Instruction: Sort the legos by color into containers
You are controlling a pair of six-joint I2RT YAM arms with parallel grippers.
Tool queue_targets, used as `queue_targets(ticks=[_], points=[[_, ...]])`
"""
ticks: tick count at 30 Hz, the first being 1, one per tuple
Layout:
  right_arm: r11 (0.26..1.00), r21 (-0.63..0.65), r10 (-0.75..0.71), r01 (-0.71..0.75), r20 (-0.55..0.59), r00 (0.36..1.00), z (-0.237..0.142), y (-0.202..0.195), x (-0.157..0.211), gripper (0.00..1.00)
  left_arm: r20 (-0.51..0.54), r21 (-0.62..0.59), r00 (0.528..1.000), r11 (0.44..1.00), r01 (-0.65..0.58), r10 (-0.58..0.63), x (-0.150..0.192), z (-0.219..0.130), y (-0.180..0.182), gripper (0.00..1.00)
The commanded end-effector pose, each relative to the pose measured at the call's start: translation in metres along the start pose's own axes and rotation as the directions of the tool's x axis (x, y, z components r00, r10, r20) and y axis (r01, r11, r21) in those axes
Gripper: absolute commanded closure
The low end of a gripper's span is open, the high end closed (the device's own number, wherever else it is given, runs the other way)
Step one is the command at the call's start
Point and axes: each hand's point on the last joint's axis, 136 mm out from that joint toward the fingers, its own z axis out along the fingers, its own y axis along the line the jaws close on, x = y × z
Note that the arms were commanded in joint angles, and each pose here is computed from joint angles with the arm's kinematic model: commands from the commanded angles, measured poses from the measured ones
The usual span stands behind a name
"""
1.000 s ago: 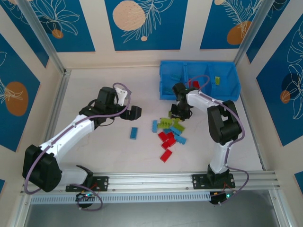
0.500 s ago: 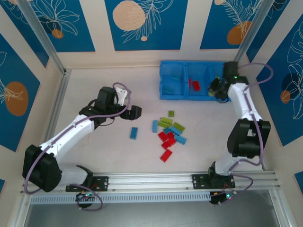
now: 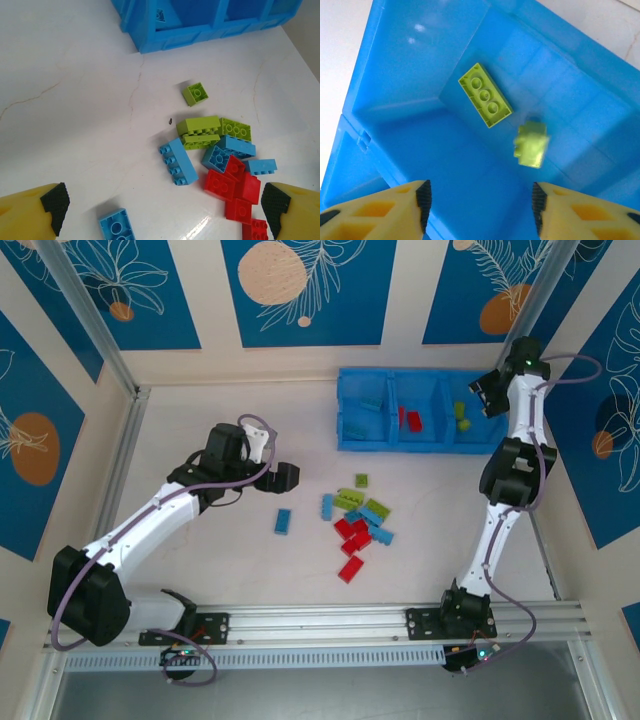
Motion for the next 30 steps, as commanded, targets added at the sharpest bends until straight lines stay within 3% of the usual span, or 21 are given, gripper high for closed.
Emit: queue_targets(ticks=[1,5,9,13,17,19,22,26,30], points=[[1.000,-0.026,-0.010,0.008,-0.094,0.996,-0.030,0.008,0.020,0.39,0.032,0.031,0.999,0.999,0.021,-0.022,-0.018,-0.002,-0.012,0.00],[0.997,-0.063,-0.058,0.049,-0.148,0.987,-0.053,0.011,0.057,0.39,-0.068,-0.099,0.987,0.986,0.135,-0.142,0.004,0.007,0.011,0.00],[0.984,-0.133,-0.142,0.119,-0.181,0.973,-0.091,0.009,0.113,0.36,-0.132,-0.298,0.954,0.928,0.221,-0.270,0.045,0.007,0.039,0.00],[0.984,-0.121,-0.160,0.132,-0.260,0.952,-0.122,-0.023,0.176,0.34,-0.237,-0.338,0.925,0.918,0.207,-0.296,0.088,0.014,0.029,0.00],[0.979,-0.137,-0.181,0.149,-0.266,0.947,-0.145,-0.041,0.223,0.31,-0.333,-0.363,0.876,0.905,0.223,-0.350,0.129,0.028,0.023,0.00],[0.975,-0.158,-0.198,0.158,-0.277,0.940,-0.154,-0.043,0.246,0.29,-0.356,-0.416,0.845,0.877,0.239,-0.399,0.141,0.035,0.030,0.00],[0.965,-0.182,-0.239,0.189,-0.313,0.919,-0.160,-0.039,0.276,0.29,-0.360,-0.462,0.842,0.861,0.214,-0.402,0.146,0.045,0.040,0.02],[0.955,-0.182,-0.287,0.235,-0.362,0.887,-0.161,-0.033,0.301,0.29,-0.345,-0.474,0.856,0.859,0.195,-0.385,0.145,0.059,0.048,0.15],[0.947,-0.179,-0.316,0.265,-0.390,0.865,-0.163,-0.030,0.316,0.29,-0.382,-0.483,0.842,0.859,0.169,-0.381,0.154,0.072,0.053,0.38]])
